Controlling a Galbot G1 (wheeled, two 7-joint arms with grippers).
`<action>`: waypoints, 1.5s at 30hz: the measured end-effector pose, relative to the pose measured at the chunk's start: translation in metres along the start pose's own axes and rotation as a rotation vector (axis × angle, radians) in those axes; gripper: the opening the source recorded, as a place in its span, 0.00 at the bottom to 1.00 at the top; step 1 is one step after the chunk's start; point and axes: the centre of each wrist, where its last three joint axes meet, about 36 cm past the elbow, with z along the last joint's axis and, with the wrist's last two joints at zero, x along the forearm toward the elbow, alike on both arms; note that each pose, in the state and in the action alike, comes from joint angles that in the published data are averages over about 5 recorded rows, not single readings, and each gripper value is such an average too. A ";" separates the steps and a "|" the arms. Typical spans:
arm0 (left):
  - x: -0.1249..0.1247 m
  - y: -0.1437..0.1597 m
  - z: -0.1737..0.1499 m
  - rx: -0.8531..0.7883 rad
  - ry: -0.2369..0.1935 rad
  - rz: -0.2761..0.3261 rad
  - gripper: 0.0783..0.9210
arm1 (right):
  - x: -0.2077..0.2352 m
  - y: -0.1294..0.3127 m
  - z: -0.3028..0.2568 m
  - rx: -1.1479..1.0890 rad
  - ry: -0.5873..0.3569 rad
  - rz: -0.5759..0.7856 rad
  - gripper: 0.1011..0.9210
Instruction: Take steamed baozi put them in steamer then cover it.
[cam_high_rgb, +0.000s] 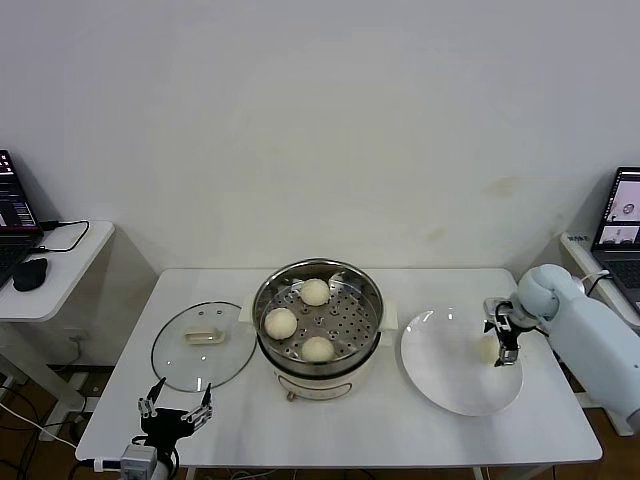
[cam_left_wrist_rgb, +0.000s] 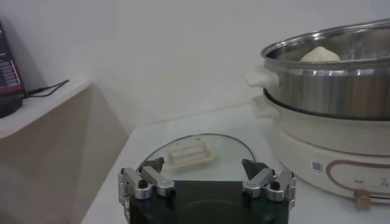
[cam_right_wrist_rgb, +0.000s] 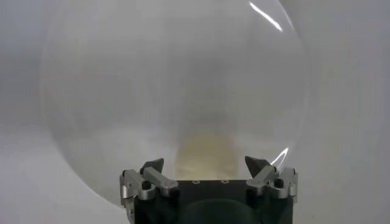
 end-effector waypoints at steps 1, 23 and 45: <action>-0.001 0.000 0.000 0.000 0.001 -0.001 0.88 | -0.001 -0.001 0.000 0.000 0.003 0.000 0.88; -0.002 0.001 0.004 0.002 0.010 -0.007 0.88 | -0.019 -0.005 0.001 -0.018 0.015 0.001 0.84; -0.005 -0.001 -0.002 -0.002 -0.011 -0.011 0.88 | 0.055 -0.018 -0.007 -0.036 -0.055 0.066 0.60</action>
